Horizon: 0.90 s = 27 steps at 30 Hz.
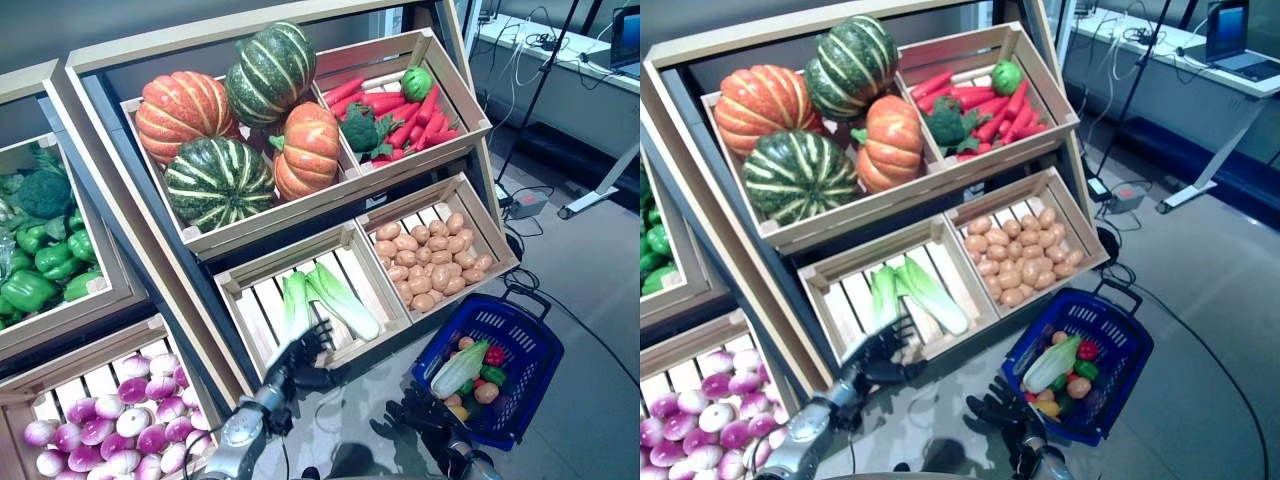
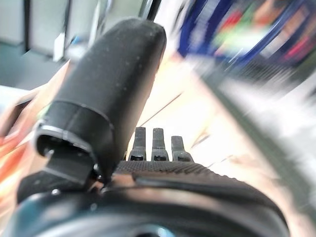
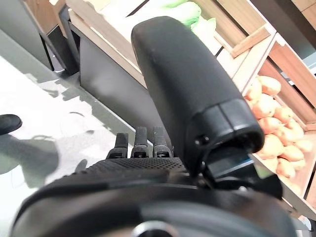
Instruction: Put vegetables into the basket
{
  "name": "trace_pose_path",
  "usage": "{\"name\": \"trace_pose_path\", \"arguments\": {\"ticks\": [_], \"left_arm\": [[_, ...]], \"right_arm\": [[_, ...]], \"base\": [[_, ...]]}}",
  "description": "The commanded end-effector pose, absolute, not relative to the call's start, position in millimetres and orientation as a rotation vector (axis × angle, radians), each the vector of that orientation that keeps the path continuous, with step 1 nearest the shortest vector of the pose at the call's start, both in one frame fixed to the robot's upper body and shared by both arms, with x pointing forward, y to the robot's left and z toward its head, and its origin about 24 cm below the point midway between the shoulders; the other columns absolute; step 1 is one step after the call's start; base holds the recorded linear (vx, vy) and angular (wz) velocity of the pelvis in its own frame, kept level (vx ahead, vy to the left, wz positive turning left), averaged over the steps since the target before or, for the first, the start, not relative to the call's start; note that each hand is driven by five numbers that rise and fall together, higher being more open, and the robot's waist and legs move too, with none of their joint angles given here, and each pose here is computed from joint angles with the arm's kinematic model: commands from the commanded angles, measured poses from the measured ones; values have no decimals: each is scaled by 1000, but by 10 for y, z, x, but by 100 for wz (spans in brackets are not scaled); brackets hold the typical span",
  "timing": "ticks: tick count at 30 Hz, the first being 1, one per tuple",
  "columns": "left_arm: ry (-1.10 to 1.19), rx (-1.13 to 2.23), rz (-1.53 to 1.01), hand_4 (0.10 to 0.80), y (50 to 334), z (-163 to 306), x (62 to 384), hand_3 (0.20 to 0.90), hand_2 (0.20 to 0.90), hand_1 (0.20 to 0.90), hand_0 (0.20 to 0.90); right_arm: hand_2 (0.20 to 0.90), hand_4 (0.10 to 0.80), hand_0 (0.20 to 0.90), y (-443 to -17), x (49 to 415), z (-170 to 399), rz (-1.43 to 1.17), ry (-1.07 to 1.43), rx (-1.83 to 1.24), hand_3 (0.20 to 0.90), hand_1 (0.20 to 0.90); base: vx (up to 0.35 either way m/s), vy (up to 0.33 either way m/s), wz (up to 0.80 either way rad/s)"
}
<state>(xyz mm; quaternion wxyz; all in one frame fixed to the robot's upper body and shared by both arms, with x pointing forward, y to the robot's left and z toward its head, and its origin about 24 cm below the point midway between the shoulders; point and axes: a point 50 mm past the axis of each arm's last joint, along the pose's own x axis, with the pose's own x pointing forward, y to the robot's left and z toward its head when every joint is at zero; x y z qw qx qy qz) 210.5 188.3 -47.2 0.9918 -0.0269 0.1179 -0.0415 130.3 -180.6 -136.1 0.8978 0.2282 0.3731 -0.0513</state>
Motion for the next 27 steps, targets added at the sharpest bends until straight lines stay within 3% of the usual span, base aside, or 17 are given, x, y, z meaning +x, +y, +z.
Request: {"name": "trace_pose_path", "arguments": {"ticks": [1, 7, 17, 27], "left_arm": [[-198, 127, 78, 800, 2148, 319, 2517, 900, 900, 900, 900], [-386, 208, 192, 800, 2100, 669, 2695, 900, 900, 900, 900], [-348, 295, 389, 800, 2107, 681, 2934, 900, 900, 900, 900], [-390, 334, 433, 800, 2116, 874, 3130, 900, 900, 900, 900]], "right_arm": [[900, 800, 900, -1752, 1663, -1149, -103, 589, 503, 900, 900], [900, 800, 900, -1739, 1731, -1102, -104, 545, 530, 900, 900], [900, 800, 900, -1620, 1818, -886, 20, 437, 563, 900, 900], [900, 800, 900, -1539, 1923, -690, 133, 361, 560, 900, 900]], "base": [[5, 41, 12], [-30, 53, 18], [-41, 88, -12], [-47, 70, -14]]}}
